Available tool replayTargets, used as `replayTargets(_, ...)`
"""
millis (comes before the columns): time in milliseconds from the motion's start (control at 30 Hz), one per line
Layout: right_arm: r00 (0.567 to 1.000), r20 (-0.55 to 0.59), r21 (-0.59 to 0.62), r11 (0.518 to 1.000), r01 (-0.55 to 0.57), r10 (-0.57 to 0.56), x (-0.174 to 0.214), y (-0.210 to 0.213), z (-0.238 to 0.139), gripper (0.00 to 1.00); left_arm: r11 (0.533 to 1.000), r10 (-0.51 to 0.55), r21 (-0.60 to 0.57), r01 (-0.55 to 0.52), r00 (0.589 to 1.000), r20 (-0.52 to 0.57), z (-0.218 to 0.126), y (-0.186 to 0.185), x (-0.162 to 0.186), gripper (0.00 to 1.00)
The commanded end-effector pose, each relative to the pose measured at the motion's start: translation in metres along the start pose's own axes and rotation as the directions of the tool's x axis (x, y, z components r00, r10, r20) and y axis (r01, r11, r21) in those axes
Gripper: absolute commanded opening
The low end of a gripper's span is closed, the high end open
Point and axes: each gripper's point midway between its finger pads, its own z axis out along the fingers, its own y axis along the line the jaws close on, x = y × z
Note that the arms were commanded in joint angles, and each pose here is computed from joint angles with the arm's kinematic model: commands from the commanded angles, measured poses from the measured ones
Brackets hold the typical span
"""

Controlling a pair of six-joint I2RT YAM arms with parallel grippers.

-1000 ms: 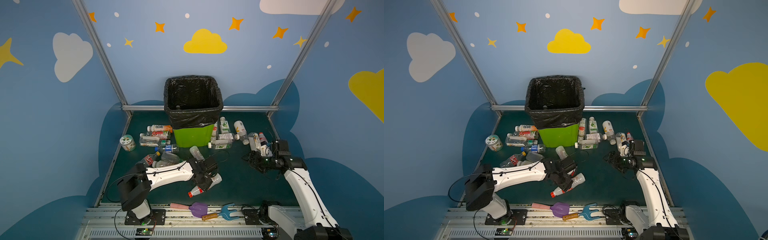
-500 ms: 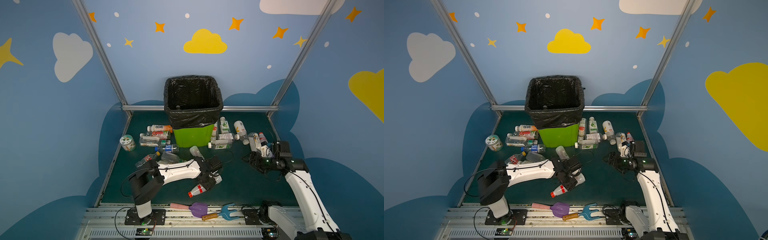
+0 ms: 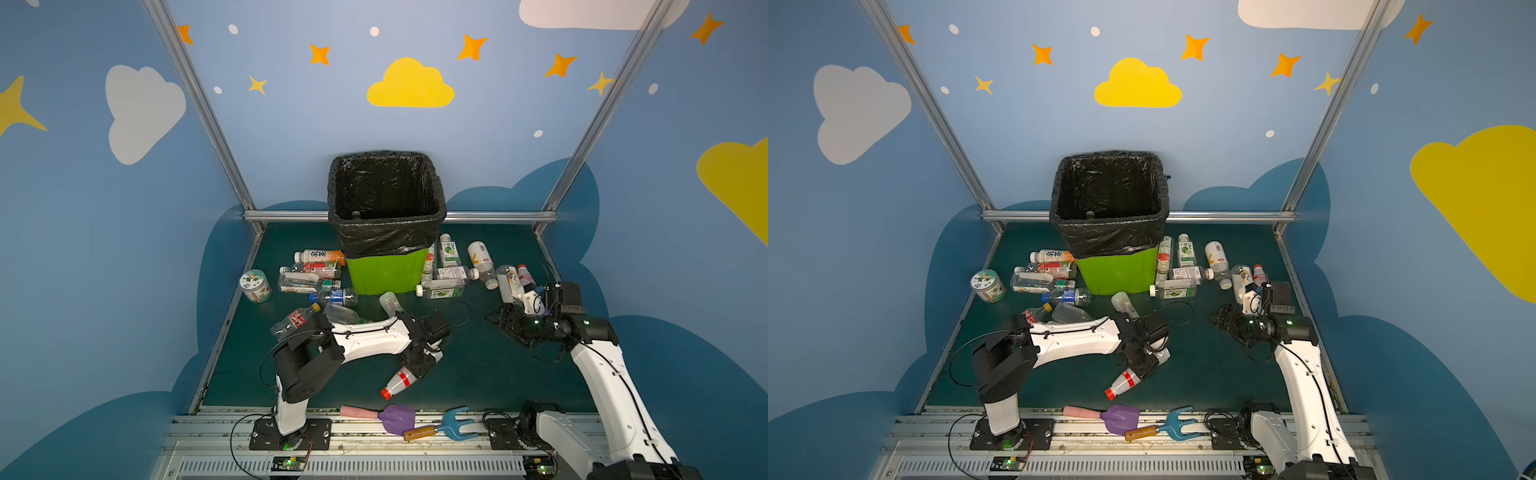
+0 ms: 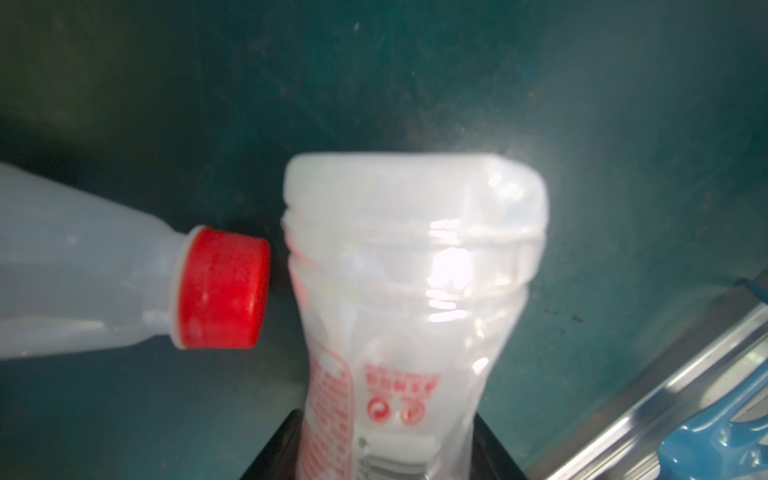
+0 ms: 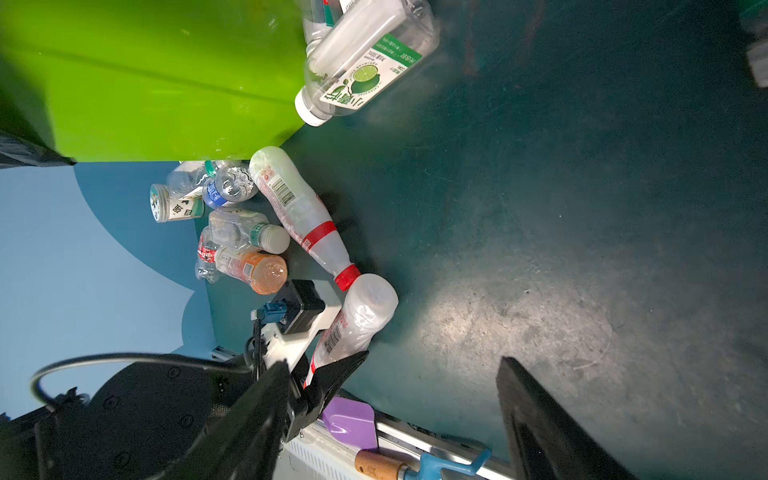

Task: Throw the plastic bottles in the bin
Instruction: 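Close the left gripper on the white red-capped bottle, then lift the white bottle over the bin and open the left gripper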

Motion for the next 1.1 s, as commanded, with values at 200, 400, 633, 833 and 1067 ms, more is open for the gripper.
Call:
replayTargets(200,1.000,0.028,0.002,1.000,0.000,0.000,-0.005,0.001,-0.007,0.78,1.000,0.008,0.000,-0.008,1.000,-0.029,-0.007,-0.002,0.001,0.35)
replayTargets(400,0.999,0.040,0.002,1.000,-0.008,0.008,-0.005,0.000,-0.009,0.78,1.000,0.010,-0.009,-0.009,1.000,0.025,-0.038,-0.002,-0.007,0.34)
replayTargets(633,0.998,0.055,-0.003,1.000,-0.018,0.018,-0.007,0.001,-0.010,0.78,0.999,0.002,-0.041,0.007,0.973,0.231,-0.122,0.000,-0.031,0.34)
replayTargets(833,0.997,0.067,-0.020,0.999,-0.025,0.026,-0.014,0.005,-0.009,0.78,0.991,-0.003,-0.108,0.082,0.810,0.587,-0.256,0.020,-0.057,0.34)
replayTargets(1067,0.997,0.059,-0.057,0.998,-0.039,0.043,-0.027,0.014,-0.004,0.77,0.974,0.145,-0.190,0.121,0.303,0.942,-0.439,0.034,-0.071,0.39)
